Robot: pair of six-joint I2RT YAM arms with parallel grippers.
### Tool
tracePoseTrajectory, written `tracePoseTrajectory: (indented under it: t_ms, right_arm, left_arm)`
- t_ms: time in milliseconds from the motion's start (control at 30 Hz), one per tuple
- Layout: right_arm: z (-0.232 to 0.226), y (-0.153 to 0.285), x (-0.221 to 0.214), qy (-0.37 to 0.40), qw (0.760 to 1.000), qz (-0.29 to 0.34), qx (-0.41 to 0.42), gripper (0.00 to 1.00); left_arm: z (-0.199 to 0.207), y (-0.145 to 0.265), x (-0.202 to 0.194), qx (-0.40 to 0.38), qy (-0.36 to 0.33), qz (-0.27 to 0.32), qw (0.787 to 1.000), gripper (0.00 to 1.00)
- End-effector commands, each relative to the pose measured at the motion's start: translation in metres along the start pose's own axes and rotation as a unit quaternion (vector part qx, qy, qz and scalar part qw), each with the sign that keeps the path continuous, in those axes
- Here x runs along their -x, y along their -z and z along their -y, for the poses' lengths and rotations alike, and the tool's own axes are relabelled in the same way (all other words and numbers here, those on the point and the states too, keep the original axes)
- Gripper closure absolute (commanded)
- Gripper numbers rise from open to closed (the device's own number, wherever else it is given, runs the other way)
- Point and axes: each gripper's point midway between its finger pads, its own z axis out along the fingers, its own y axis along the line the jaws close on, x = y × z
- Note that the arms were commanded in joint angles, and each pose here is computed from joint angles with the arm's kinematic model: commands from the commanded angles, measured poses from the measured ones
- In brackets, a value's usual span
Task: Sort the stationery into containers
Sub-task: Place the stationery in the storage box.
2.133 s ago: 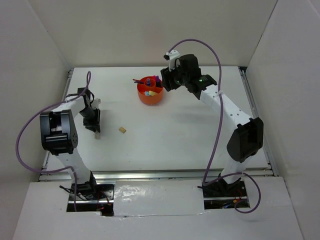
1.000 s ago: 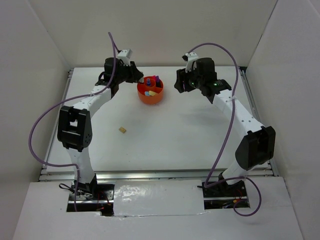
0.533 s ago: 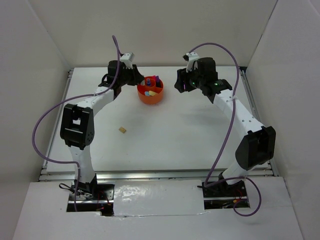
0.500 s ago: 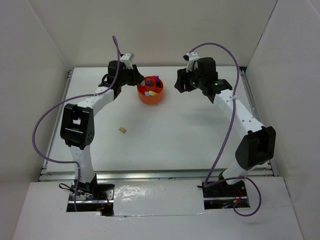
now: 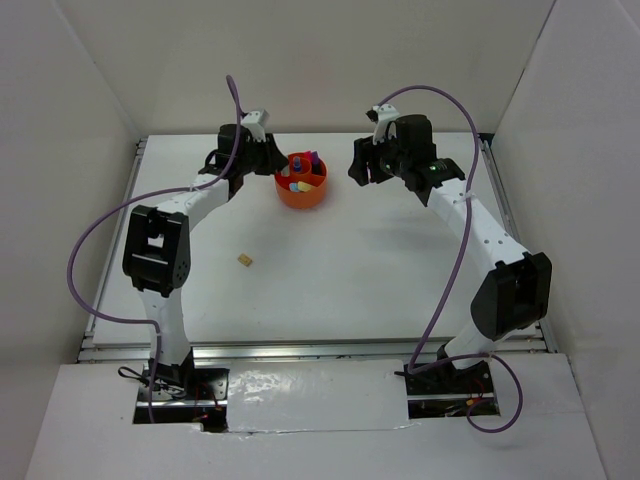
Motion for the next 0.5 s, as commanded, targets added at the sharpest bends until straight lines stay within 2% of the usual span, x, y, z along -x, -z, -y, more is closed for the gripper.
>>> tracePoseTrajectory:
  t_ms: [0, 300, 467]
  right_arm:
    - [-0.002, 0.009, 0.019, 0.004, 1.0, 0.026, 0.003, 0.35]
    - [-0.005, 0.013, 0.024, 0.001, 0.999, 0.032, 0.003, 0.32]
    - [-0.01, 0.016, 0.027, 0.002, 0.999, 0.035, 0.009, 0.32]
  left_arm:
    - [0.004, -0.002, 0.01, -0.008, -0.002, 0.017, 1.0, 0.61]
    - [0.017, 0.012, 0.023, -0.02, -0.001, 0.032, 0.999, 0.36]
    - [0.023, 0.031, 0.048, -0.016, -0.01, 0.057, 0.998, 0.38]
